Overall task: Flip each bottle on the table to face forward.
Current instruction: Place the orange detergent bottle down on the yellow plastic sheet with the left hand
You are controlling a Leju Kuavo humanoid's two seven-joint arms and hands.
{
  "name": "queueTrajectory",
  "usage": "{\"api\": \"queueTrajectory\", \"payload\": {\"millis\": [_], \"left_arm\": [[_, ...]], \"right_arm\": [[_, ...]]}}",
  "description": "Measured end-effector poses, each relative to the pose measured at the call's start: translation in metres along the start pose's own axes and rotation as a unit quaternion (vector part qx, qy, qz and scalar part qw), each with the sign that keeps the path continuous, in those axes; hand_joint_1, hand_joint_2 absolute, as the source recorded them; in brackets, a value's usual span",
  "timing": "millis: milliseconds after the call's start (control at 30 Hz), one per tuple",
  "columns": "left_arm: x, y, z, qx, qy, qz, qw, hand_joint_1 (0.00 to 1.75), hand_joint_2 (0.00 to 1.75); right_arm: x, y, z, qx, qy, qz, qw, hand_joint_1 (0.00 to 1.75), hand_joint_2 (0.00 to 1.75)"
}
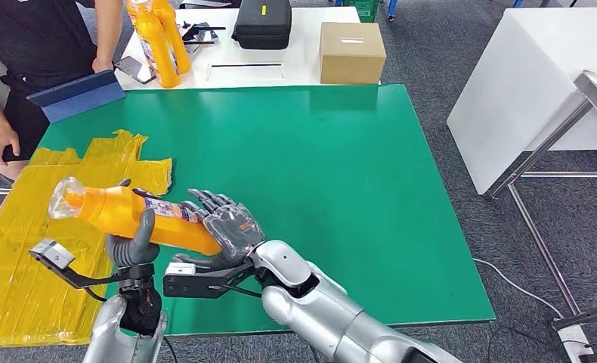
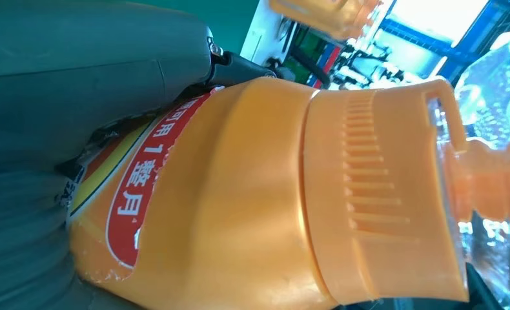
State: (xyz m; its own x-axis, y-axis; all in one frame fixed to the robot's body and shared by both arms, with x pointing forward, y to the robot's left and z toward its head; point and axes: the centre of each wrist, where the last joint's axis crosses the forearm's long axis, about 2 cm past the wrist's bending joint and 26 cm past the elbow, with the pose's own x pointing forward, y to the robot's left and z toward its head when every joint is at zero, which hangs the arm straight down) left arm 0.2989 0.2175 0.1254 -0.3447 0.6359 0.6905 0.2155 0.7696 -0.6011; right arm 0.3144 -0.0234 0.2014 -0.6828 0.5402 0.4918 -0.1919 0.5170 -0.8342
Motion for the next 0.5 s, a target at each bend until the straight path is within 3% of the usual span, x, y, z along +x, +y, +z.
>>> {"api": "queueTrajectory", "payload": {"millis": [133, 233, 300, 500], "left_arm": [[0.003, 0.005, 0.000, 0.004, -0.004, -0.002, 1.000, 1.75, 1.75], [0.012, 0.019, 0.004, 0.021, -0.017, -0.009, 1.000, 1.75, 1.75], [0.016, 0.026, 0.009, 0.028, -0.023, -0.014, 0.999, 1.75, 1.75], [0.022, 0.035, 0.017, 0.038, -0.030, -0.028, 0.998, 1.75, 1.75]], "right_arm": [[-0.001, -0.015, 0.005, -0.027, -0.001, -0.005, 1.000, 0.00, 0.00], [-0.015, -0.065, 0.039, -0.145, 0.007, 0.011, 0.989, 0.00, 0.00], [-0.025, -0.086, 0.063, -0.194, 0.019, 0.031, 0.980, 0.00, 0.00], [-0.046, -0.099, 0.091, -0.226, 0.051, 0.060, 0.971, 0.00, 0.00]]}}
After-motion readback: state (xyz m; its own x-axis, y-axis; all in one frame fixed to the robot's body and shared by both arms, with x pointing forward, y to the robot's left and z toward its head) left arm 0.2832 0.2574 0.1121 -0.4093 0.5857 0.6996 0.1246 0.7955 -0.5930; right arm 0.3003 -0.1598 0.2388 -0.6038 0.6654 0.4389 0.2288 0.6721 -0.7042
